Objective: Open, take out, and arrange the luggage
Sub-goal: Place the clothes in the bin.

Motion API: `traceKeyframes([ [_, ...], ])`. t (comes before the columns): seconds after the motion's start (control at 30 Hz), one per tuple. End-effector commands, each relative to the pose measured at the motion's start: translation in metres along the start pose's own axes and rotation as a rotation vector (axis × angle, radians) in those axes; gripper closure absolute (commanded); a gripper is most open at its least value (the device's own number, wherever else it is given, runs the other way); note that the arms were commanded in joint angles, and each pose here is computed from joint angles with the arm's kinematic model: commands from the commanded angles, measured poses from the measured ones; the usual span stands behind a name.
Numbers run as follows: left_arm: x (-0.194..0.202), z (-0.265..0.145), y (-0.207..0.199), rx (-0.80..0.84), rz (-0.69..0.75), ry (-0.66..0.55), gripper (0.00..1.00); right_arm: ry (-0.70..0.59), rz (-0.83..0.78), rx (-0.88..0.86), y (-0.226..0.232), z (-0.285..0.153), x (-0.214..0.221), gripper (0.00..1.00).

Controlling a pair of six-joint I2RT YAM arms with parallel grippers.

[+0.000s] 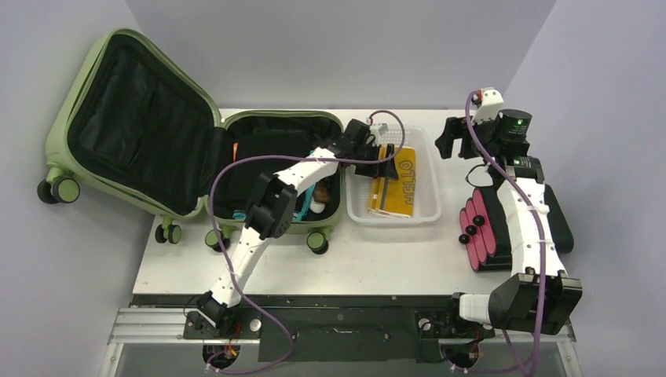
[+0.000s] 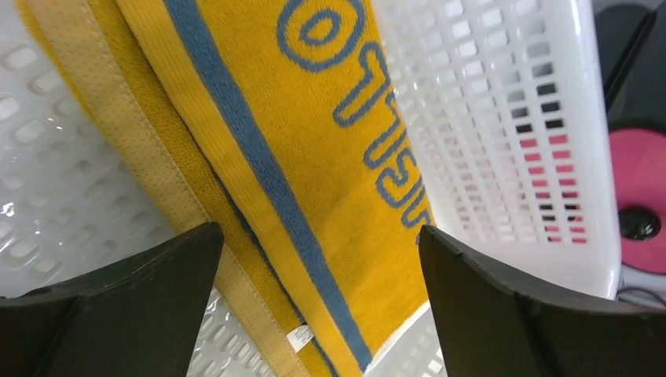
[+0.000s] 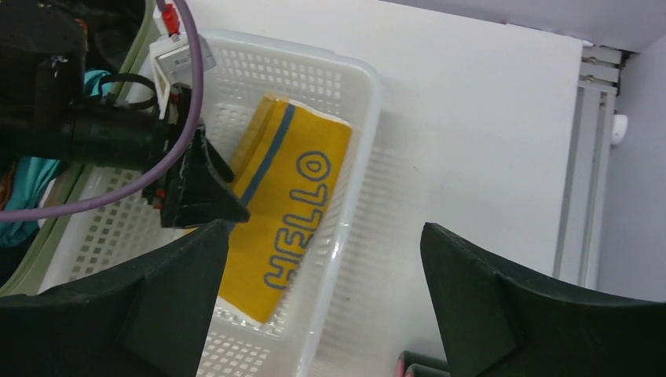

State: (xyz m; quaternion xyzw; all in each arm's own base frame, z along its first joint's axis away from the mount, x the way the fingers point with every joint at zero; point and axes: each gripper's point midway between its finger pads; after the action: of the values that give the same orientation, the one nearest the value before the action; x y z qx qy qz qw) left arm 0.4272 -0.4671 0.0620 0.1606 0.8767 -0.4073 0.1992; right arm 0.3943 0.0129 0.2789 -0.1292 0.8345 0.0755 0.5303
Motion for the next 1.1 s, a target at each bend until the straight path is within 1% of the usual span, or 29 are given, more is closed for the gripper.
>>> traceKeyframes([
  [0.0, -0.036, 0.003, -0.003, -0.043, -0.018, -0.131, 0.06, -0.085, 0.006, -0.092, 0.019, -0.006, -0.017, 0.12],
  [0.13, -0.052, 0.003, -0.009, -0.094, 0.012, -0.197, 0.06, -0.057, 0.036, -0.119, 0.022, 0.006, -0.002, 0.12],
  [0.17, -0.064, -0.001, -0.015, -0.113, 0.047, -0.237, 0.06, -0.035, 0.048, -0.127, 0.022, 0.012, 0.005, 0.12],
  [0.2, -0.067, -0.005, -0.017, -0.137, 0.061, -0.246, 0.06, -0.017, 0.058, -0.136, 0.022, 0.016, 0.01, 0.12],
  [0.23, -0.077, -0.01, -0.019, -0.185, 0.103, -0.287, 0.05, 0.004, 0.068, -0.142, 0.021, 0.022, 0.014, 0.12],
  [0.33, -0.084, -0.014, -0.018, -0.246, 0.147, -0.327, 0.03, 0.039, 0.102, -0.173, 0.024, 0.031, 0.021, 0.12],
  [0.43, -0.079, -0.001, -0.008, -0.241, 0.134, -0.32, 0.03, 0.037, 0.104, -0.179, 0.025, 0.032, 0.023, 0.12],
  [0.53, -0.074, 0.009, -0.011, -0.194, 0.122, -0.306, 0.03, 0.042, 0.102, -0.169, 0.026, 0.033, 0.025, 0.12],
  [0.6, -0.078, 0.005, -0.018, -0.159, 0.107, -0.307, 0.02, 0.059, 0.093, -0.17, 0.03, 0.037, 0.027, 0.12],
  [0.67, -0.091, -0.009, -0.033, -0.091, 0.091, -0.316, 0.03, 0.075, 0.069, -0.171, 0.035, 0.042, 0.027, 0.12],
  [0.73, -0.114, -0.034, -0.046, -0.043, 0.058, -0.36, 0.04, 0.078, 0.056, -0.177, 0.039, 0.046, 0.023, 0.12],
  [0.77, -0.126, -0.052, -0.058, -0.019, 0.065, -0.386, 0.04, 0.072, 0.059, -0.176, 0.039, 0.049, 0.021, 0.12],
  [0.8, -0.136, -0.066, -0.057, 0.001, 0.064, -0.398, 0.04, 0.07, 0.061, -0.181, 0.041, 0.052, 0.018, 0.14],
  [0.83, -0.148, -0.087, -0.069, 0.027, 0.077, -0.432, 0.04, 0.057, 0.061, -0.181, 0.041, 0.055, 0.012, 0.14],
  [0.87, -0.153, -0.098, -0.061, 0.035, 0.065, -0.432, 0.04, 0.067, 0.072, -0.187, 0.044, 0.06, 0.014, 0.16],
  [0.9, -0.164, -0.118, -0.071, 0.062, 0.074, -0.463, 0.04, 0.07, 0.091, -0.18, 0.043, 0.067, 0.012, 0.17],
  [0.93, -0.167, -0.128, -0.059, 0.074, 0.047, -0.456, 0.04, 0.074, 0.1, -0.18, 0.044, 0.071, 0.012, 0.19],
  [0.97, -0.17, -0.139, -0.059, 0.085, 0.042, -0.466, 0.04, 0.079, 0.127, -0.167, 0.04, 0.08, 0.011, 0.2],
  [1.03, -0.174, -0.158, -0.043, 0.074, 0.009, -0.475, 0.04, 0.101, 0.155, -0.161, 0.046, 0.097, 0.012, 0.23],
  [1.07, -0.179, -0.17, -0.034, 0.059, 0.008, -0.49, 0.04, 0.122, 0.165, -0.157, 0.051, 0.104, 0.016, 0.27],
])
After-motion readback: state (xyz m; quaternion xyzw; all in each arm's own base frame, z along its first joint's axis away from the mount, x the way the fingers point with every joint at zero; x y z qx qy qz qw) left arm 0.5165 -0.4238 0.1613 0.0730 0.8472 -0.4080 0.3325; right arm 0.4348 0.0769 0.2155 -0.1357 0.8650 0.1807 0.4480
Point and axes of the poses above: each gripper's point midway between its finger pads, its own z axis out along the fingers, its own y axis along the line the jaws close on, x = y × z, and after that the axes turned 4 degrees about -z, right-handed
